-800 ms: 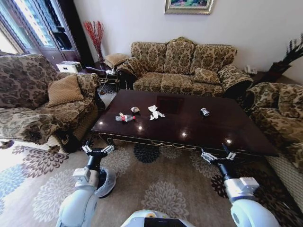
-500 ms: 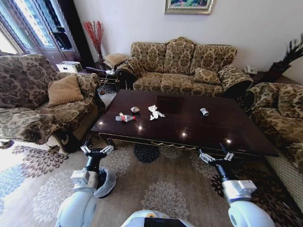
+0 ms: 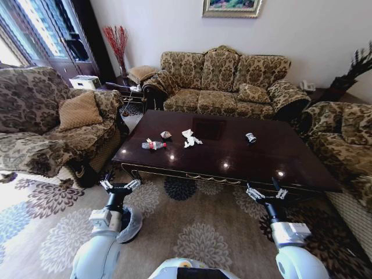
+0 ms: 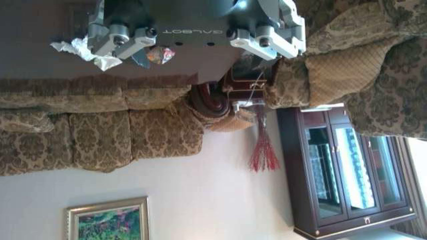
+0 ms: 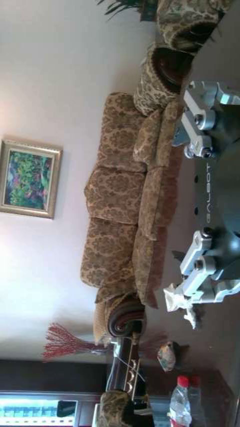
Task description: Move to the front of the table and place the trash on the table into the trash bin.
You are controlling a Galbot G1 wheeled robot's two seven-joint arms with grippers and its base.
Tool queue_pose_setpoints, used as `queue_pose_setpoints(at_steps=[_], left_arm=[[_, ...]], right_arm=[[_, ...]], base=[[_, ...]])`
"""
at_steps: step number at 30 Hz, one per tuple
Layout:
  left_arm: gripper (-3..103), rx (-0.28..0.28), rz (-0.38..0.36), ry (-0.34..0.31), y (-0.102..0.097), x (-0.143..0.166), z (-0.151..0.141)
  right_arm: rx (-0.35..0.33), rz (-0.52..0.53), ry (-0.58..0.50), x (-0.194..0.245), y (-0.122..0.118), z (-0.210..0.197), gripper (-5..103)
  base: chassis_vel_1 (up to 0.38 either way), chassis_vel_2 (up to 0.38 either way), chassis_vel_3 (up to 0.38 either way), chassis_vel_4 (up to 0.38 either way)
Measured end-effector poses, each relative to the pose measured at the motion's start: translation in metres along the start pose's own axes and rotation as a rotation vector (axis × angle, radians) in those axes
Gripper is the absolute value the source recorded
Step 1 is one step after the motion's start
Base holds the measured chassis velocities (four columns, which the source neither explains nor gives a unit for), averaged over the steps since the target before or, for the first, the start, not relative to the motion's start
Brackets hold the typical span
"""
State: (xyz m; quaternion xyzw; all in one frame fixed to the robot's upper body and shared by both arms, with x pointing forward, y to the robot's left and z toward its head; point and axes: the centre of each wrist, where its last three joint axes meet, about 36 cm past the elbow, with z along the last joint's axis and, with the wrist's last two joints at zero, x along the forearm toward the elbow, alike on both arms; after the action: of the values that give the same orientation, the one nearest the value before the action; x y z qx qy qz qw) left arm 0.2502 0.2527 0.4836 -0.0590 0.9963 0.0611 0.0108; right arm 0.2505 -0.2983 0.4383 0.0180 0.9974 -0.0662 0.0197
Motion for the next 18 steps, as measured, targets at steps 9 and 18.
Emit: queue_pose_setpoints(at_steps=[9,18], left_arm=[[100,0.001,0.008,0.013,0.0002,-0.0026,0.0052],[100,0.008,0.020,0.019,-0.0007,-0.0072,0.0095]], right_arm=[[0.023,-0.021,-0.004,-0.0013,0.0000,-0.0017,100],[0.033,-0.024,0.000,-0.0032,0.0004,0.0018,100]], base=[[0.000,0.000,0.000,0.000],[0.042,0.037,-0.049,-0.039]])
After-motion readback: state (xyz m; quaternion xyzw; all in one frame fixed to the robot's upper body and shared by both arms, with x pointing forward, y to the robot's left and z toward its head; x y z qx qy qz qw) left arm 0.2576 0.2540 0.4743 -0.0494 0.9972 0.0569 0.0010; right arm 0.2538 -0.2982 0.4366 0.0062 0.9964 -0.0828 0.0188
